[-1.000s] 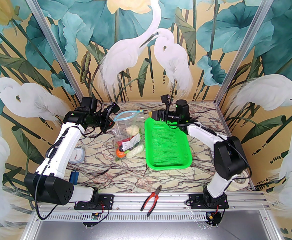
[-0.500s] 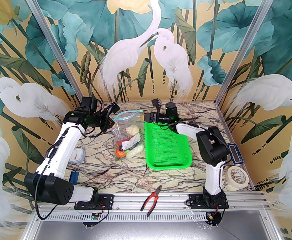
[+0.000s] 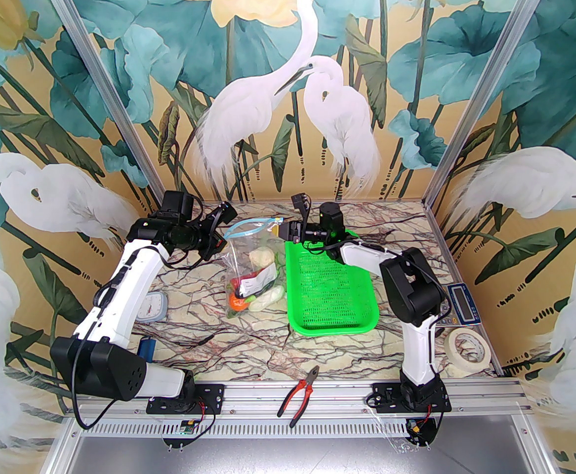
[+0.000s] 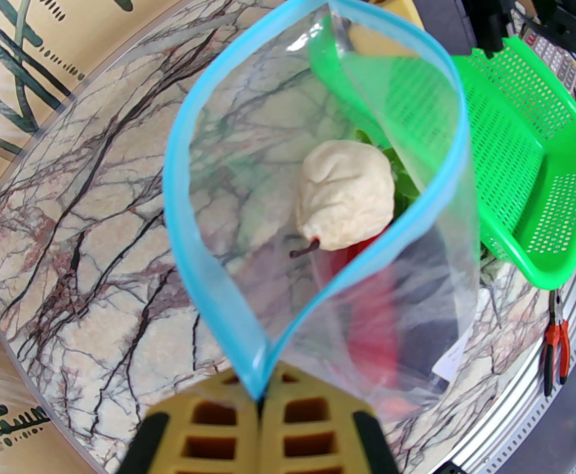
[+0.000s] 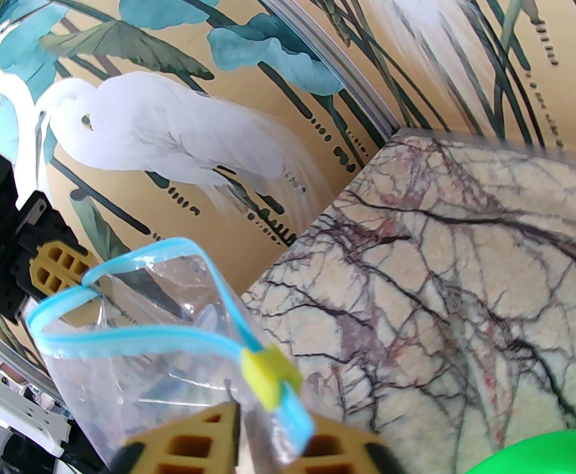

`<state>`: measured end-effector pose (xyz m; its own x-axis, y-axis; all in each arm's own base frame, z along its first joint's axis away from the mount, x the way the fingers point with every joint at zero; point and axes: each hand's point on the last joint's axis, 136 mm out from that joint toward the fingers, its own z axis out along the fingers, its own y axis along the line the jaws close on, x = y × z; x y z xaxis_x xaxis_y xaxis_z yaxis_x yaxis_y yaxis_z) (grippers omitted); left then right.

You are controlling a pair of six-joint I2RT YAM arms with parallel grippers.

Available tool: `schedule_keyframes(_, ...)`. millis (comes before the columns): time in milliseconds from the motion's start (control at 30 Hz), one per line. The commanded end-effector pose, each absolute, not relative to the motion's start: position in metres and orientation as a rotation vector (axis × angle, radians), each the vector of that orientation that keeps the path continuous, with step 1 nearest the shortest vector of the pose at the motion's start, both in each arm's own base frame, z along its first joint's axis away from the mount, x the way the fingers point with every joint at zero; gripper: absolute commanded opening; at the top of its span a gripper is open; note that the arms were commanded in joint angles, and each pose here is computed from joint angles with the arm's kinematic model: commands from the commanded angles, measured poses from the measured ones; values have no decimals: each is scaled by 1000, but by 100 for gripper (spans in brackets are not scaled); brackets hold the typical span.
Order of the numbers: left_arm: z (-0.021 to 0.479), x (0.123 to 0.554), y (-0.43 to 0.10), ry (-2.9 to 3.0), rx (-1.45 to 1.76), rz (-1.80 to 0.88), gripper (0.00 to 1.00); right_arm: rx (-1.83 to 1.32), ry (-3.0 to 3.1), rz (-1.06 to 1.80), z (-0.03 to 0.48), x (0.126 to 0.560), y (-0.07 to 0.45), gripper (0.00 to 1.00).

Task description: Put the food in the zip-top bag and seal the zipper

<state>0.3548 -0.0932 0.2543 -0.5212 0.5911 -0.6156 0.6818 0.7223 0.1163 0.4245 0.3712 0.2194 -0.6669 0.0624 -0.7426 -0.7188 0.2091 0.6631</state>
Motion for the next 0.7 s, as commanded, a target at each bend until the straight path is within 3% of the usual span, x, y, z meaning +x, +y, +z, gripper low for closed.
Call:
schedule_keyframes(0, 261, 377, -78, 2279, 901, -54, 0, -641, 1771, 1459, 252, 419, 365, 0)
schedule_keyframes(433, 277, 408, -42, 2317, 839, 245, 3, -697, 1826, 1374, 286, 378, 367, 0)
schedule_keyframes(667, 287, 384, -54, 2271, 926, 163, 17, -645, 1980, 1257, 253, 375, 356, 0)
